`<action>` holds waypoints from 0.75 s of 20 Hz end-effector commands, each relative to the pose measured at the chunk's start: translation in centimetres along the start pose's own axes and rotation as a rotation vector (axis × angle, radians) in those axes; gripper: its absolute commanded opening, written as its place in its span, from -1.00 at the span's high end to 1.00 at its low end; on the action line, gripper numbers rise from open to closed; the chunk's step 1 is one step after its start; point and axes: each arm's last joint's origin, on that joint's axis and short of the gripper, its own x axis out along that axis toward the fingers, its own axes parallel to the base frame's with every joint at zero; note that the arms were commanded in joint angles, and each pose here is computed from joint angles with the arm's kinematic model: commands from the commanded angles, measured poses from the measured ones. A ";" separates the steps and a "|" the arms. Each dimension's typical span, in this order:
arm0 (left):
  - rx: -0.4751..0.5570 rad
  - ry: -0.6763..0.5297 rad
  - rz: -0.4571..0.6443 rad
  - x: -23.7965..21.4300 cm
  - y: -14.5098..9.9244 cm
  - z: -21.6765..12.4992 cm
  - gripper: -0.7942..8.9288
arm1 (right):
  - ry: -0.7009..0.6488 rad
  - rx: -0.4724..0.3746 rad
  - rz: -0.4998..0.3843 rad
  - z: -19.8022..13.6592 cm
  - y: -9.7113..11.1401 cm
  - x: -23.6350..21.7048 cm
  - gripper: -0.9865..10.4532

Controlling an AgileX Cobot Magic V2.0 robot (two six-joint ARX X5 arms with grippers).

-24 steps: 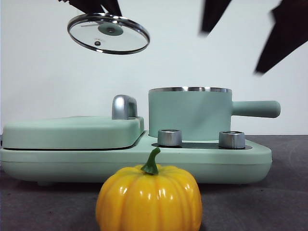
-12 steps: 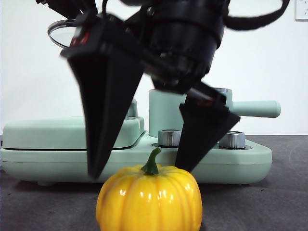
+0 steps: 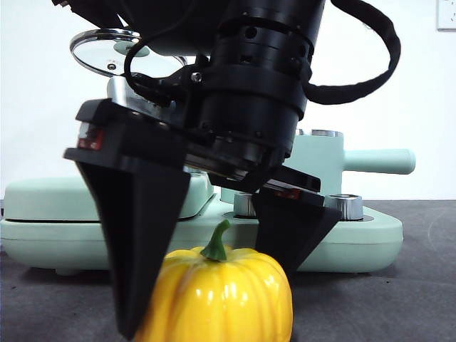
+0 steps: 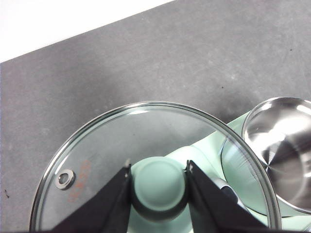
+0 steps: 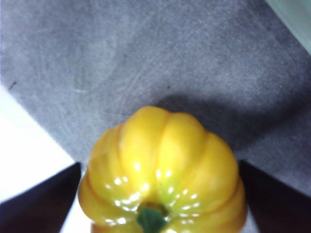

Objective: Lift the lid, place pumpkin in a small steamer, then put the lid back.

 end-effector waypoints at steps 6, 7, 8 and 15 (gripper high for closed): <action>0.015 -0.052 0.007 -0.9 0.1 0.7 0.80 | 0.026 -0.001 0.011 0.6 0.6 -0.4 0.27; 0.012 -0.052 0.010 -0.9 0.2 0.7 0.80 | 0.032 0.005 0.004 0.9 0.7 -1.1 0.27; 0.003 -0.052 0.014 -0.9 0.4 0.7 0.80 | 0.036 0.006 0.001 1.3 0.8 -2.0 0.27; -0.006 -0.056 0.027 -1.0 0.9 0.6 0.80 | -0.023 0.052 -0.050 4.9 -1.5 -12.2 0.27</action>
